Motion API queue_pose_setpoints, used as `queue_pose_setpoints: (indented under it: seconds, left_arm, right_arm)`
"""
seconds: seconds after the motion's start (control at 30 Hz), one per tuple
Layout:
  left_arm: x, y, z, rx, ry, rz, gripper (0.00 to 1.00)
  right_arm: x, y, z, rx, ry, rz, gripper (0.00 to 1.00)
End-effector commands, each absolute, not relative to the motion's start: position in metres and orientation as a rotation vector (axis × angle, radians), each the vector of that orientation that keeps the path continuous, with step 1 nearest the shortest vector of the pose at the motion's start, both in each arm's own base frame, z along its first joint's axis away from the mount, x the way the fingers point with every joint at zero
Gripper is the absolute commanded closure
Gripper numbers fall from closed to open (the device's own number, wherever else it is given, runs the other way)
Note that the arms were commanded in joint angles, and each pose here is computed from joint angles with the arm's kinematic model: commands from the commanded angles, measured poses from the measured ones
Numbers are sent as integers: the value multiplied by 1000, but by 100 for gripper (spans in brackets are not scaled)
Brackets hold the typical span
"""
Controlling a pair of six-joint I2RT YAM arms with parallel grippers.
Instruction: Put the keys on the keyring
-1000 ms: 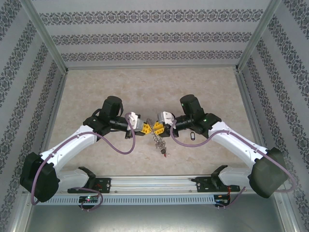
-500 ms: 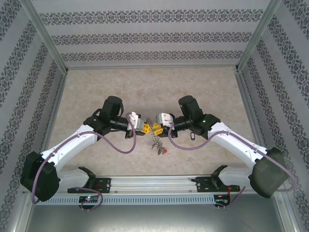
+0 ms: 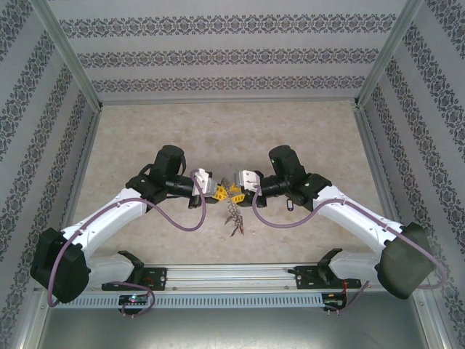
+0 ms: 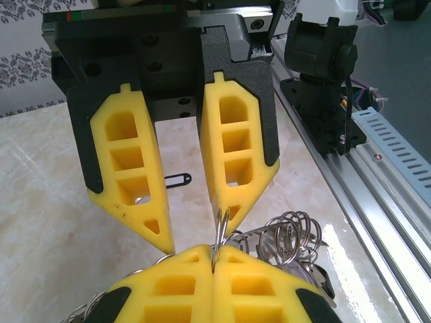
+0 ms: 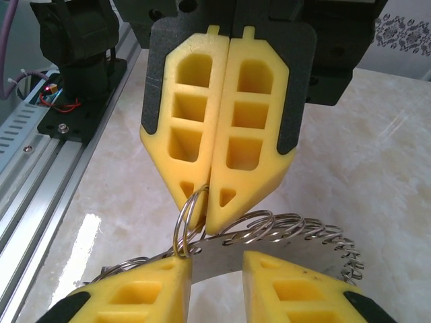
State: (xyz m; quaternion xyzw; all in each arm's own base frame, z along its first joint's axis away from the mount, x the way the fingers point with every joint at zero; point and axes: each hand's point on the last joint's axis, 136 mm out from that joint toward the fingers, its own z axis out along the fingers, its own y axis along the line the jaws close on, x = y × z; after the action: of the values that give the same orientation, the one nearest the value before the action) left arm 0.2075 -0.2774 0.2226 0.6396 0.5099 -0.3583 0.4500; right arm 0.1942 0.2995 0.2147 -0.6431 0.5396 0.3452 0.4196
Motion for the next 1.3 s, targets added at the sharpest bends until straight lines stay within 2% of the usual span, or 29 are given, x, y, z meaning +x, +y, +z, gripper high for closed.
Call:
queue_pose_setpoints:
  seconds: [0.0,0.2,0.33,0.53,0.63,0.83,0.9,1.03,1.13,1.27]
  left_arm:
    - [218,-279,229,1554,1236,-811,100]
    - [219,-279,231,1539,1244,-805,100]
    - [224,-278,228,1523,1287,-799,100]
    - [237,-276,223,1472,1369,-758,100]
    - [242,-275,220,1450,1395,-735,100]
    - [236,-279,222,1458,1352,-786,100]
    - [233,-280,224,1462,1326,-798,100]
    - [228,-281,227,1485,1288,-819,100]
    - [224,-281,227,1505,1270,-829,100]
    - [221,-280,226,1534,1273,-829,100]
  right_arm:
    - [175,308,237,-1630,1205,933,72]
    - [176,307,233,-1633,1216,921,73]
    - [179,307,232,-1615,1247,925,79]
    - [184,306,232,-1596,1273,903,78]
    - [189,302,224,-1586,1331,879,84]
    - [194,301,217,-1574,1357,871,82]
    - [198,302,214,-1572,1369,858,77]
    - [206,301,210,-1572,1376,817,77]
    - [207,298,216,-1568,1362,838,82]
    - [206,294,216,-1581,1369,854,97]
